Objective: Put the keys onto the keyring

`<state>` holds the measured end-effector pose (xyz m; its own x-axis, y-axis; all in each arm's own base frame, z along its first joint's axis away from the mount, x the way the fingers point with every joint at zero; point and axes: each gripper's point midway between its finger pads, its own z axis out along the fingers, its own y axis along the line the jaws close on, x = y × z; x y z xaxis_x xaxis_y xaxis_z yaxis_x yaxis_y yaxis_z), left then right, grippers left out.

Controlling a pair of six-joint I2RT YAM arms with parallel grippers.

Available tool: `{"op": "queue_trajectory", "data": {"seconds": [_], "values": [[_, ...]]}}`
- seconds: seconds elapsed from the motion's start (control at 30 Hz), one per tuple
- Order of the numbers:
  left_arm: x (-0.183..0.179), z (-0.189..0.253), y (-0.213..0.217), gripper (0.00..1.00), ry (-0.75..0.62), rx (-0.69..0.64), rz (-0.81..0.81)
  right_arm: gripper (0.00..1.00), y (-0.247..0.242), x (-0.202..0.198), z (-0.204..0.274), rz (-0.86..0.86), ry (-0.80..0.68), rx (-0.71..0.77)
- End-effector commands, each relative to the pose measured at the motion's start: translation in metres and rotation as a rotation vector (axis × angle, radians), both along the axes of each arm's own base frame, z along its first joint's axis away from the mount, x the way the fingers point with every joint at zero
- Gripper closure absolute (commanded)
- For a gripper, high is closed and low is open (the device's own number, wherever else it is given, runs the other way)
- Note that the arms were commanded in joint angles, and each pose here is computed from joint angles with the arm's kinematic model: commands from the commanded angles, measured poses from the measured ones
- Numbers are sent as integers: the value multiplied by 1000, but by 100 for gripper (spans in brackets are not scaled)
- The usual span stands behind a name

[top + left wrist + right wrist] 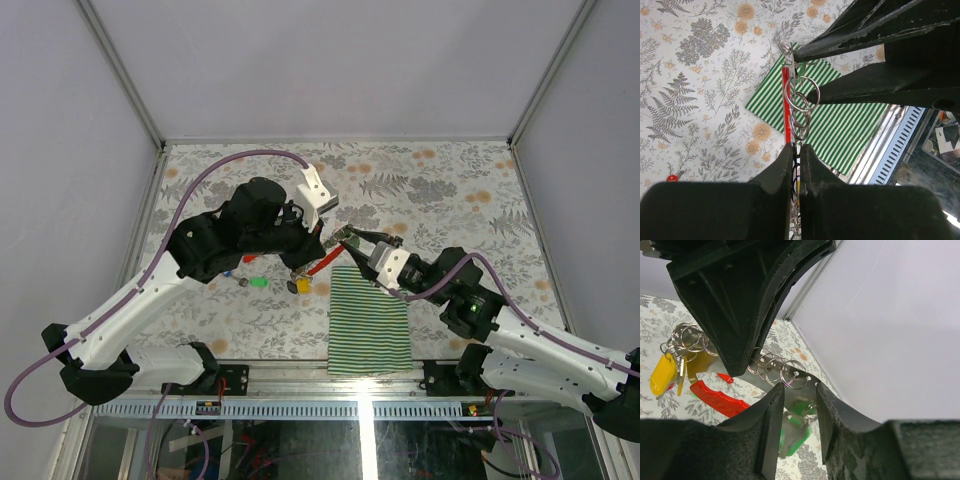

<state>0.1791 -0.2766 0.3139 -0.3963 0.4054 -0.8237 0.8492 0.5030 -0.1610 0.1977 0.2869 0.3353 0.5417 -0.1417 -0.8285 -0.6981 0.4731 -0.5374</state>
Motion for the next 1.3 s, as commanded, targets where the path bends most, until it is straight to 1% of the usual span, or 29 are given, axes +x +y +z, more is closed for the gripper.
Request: {"op": "queue_trajectory", "data": {"seconds": [0.0,0.33,0.7,0.9,1.07,1.27], "values": [[5,31,-9,100,-69,-94,4,61,-4,-4,31,-2,-91,48],[5,29,-11,100,-60,-92,1,57,-1,-7,24,29,-284,-146],[7,28,-12,100,-56,-88,5,55,-1,-15,28,68,-411,-217],[8,26,-13,100,-42,-80,14,56,-6,-16,31,58,-565,-329],[8,26,-15,100,-37,-82,8,53,-7,-17,36,76,-596,-392],[5,25,-16,100,-28,-83,-4,51,-3,-14,25,113,-578,-494]]}}
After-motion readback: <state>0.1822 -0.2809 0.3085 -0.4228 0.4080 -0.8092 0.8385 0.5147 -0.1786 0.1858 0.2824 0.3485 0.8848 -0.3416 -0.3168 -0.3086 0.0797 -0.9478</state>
